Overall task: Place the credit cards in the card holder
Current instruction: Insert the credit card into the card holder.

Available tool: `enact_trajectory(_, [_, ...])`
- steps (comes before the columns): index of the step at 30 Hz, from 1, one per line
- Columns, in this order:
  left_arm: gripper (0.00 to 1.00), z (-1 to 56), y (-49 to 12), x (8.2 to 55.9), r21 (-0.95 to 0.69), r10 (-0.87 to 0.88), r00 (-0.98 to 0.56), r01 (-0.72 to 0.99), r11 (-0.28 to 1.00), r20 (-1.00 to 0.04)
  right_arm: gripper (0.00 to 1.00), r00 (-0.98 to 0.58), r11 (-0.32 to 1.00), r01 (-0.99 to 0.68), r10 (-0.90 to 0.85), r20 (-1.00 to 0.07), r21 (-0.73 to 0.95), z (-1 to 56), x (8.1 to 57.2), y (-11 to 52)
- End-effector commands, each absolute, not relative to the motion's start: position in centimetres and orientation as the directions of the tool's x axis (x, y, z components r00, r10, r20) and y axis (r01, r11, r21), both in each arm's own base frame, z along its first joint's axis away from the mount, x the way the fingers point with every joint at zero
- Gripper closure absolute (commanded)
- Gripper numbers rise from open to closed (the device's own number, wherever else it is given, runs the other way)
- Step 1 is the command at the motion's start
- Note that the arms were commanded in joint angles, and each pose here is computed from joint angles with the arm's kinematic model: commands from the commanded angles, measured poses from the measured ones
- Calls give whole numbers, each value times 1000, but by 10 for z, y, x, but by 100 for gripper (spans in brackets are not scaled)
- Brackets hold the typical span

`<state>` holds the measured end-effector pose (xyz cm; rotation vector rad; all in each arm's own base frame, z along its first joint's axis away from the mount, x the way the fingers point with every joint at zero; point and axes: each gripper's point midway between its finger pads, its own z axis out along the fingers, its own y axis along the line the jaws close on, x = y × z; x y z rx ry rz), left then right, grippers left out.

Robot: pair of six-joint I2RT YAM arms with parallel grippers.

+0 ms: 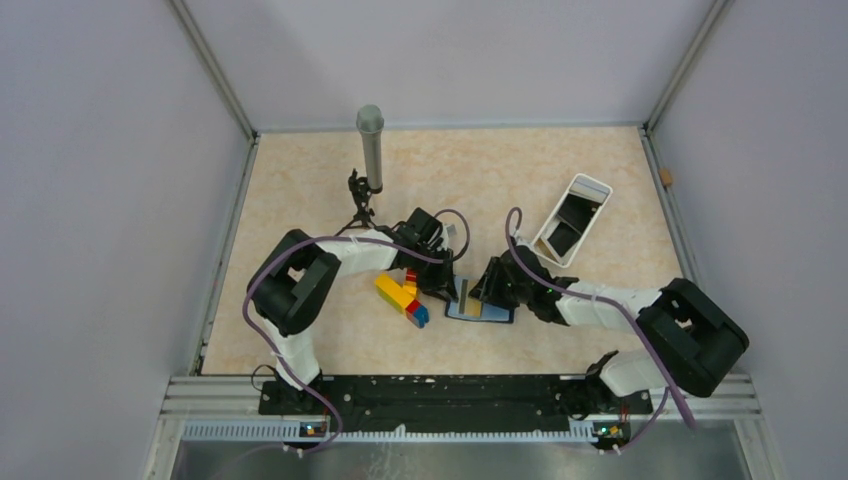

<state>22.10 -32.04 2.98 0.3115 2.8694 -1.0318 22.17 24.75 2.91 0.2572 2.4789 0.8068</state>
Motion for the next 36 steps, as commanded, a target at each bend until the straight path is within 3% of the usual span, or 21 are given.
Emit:
enact_trajectory(1, [75, 34, -326, 227, -626, 175, -969, 245, 740, -172, 64, -858, 802, -6, 303, -416, 597, 36, 223, 265])
enact_trajectory(12, [71, 43, -332, 226, -661, 179, -966, 257, 705, -185, 75, -831, 743, 0, 372, -413, 670, 51, 232, 278])
enact_trajectory(24, [72, 52, -342, 225, -711, 162, -970, 245, 660, -183, 73, -825, 677, 6, 419, -380, 736, 57, 231, 286])
enact_trajectory(30, [85, 54, -339, 227, -698, 153, -969, 244, 673, -191, 68, -811, 693, -15, 413, -415, 720, 65, 233, 281])
enact_trajectory(36, [98, 50, -332, 227, -681, 148, -974, 224, 697, -169, 51, -755, 783, -61, 369, -542, 619, 91, 240, 254])
